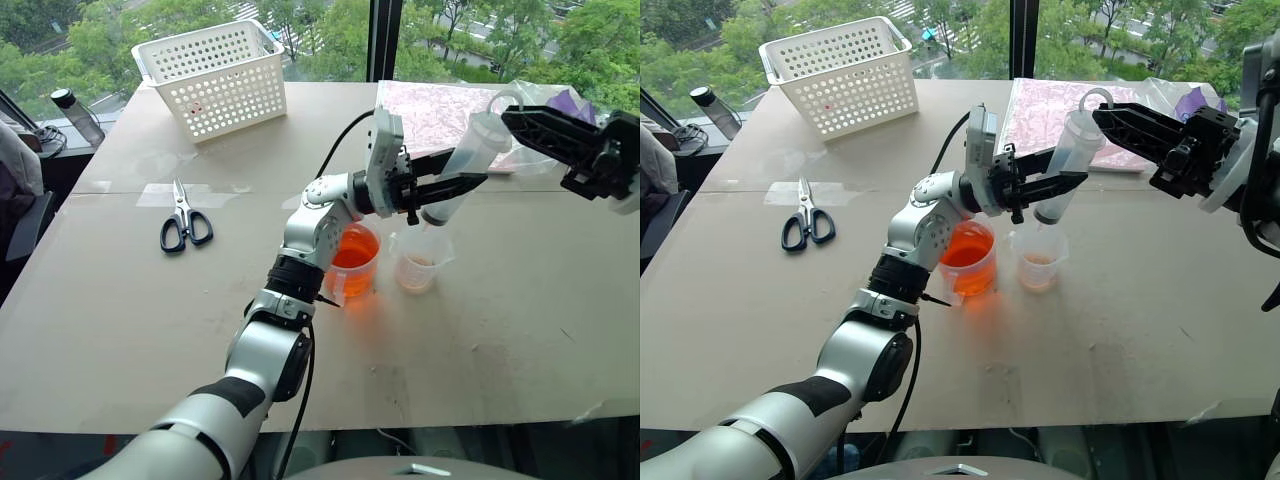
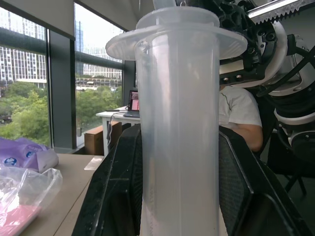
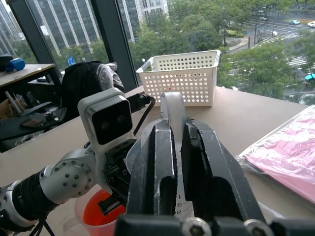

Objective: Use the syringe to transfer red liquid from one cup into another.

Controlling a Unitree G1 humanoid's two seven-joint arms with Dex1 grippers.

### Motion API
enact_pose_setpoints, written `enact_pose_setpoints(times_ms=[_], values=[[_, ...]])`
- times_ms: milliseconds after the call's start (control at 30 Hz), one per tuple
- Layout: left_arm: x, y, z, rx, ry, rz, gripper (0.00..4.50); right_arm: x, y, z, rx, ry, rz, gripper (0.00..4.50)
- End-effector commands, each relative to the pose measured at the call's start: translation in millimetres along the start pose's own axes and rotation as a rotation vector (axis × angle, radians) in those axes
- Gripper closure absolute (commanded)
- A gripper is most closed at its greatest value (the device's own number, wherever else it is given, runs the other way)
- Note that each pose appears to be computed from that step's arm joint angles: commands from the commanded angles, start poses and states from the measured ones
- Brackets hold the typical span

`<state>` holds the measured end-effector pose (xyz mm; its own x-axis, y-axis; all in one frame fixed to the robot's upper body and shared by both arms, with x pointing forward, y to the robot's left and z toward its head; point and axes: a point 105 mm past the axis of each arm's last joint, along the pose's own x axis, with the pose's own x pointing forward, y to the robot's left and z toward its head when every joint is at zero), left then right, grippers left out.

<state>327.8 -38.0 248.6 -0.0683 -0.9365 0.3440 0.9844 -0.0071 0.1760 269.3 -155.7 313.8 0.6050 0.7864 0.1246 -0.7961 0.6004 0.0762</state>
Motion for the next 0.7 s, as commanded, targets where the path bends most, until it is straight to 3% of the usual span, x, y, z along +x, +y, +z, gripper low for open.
enact_pose_setpoints(times_ms=[33,133,167,233,367,700], values=[[12,0,27,0.072,-0.097,-0.014,3.13,4,10,-15,0.023,0.070,0.050,4.45],[11,-1,28,0.076,-0.100,-0.014,3.13,5,-1,5,0.008,-0.047,0.009,4.45],[11,-1,29,0.077,-0.101,-0.014,3.13,4,-4,12,0.025,-0.089,0.008,3.69],[12,-1,32,0.083,-0.106,-0.012,3.13,1,1,25,0.055,-0.160,0.061,3.03],[11,-1,40,0.100,-0.115,-0.011,3.13,-7,-4,43,0.115,-0.289,0.065,1.04],[15,-13,81,0.182,-0.137,-0.026,3.13,-17,-8,52,0.180,-0.383,0.106,1.04]])
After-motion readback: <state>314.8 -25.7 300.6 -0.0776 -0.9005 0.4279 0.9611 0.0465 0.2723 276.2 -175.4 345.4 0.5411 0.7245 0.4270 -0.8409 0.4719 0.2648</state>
